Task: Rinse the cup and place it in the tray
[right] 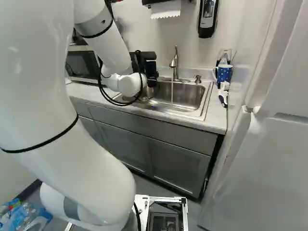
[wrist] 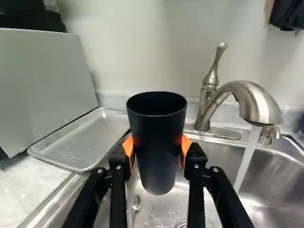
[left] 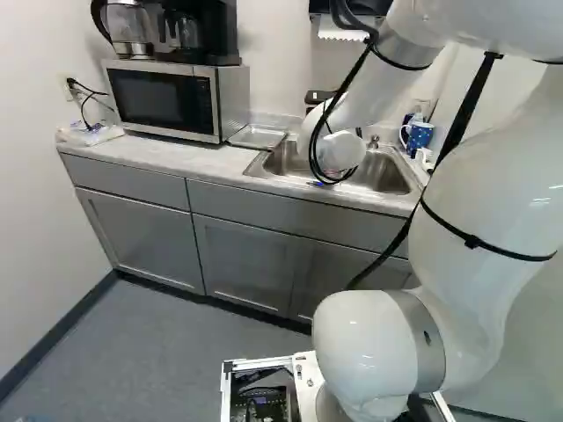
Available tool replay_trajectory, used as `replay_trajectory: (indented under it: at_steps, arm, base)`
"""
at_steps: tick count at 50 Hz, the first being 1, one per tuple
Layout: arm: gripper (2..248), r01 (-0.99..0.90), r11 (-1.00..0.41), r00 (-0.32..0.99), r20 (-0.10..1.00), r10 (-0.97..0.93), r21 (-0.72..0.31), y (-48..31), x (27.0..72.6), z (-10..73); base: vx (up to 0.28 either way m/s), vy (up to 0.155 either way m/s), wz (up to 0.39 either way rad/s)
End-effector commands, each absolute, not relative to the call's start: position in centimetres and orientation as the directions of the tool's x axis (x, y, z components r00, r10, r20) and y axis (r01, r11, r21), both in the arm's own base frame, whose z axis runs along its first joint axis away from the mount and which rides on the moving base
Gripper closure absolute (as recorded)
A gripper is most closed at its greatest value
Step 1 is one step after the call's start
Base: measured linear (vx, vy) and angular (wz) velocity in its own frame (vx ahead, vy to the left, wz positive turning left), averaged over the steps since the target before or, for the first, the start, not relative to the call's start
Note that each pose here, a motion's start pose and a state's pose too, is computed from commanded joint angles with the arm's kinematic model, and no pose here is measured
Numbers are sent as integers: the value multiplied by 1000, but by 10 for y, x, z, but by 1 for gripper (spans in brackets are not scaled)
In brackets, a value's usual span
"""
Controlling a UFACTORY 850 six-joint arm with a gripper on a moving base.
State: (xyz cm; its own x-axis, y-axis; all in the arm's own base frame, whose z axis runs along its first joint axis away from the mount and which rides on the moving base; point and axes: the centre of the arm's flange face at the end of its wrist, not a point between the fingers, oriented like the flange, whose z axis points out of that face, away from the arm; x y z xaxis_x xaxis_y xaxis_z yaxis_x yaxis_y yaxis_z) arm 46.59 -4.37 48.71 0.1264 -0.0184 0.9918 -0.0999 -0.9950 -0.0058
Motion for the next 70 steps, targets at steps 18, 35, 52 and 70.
replay_trajectory:
  at_steps: [18, 35, 52, 70]
  arm:
    - [134, -157, -988, 152, 988, -30, -5, -69, 455, 469]
    - [134, -211, -978, 188, 981, -46, -5, -93, 447, 452]
    - [134, -264, -965, 223, 973, -66, -5, -116, 438, 434]
    - [134, -296, -955, 238, 968, -78, -5, -133, 439, 425]
  base:
    - [0, 0, 0]
    - [0, 0, 0]
    - [0, 0, 0]
    - [0, 0, 0]
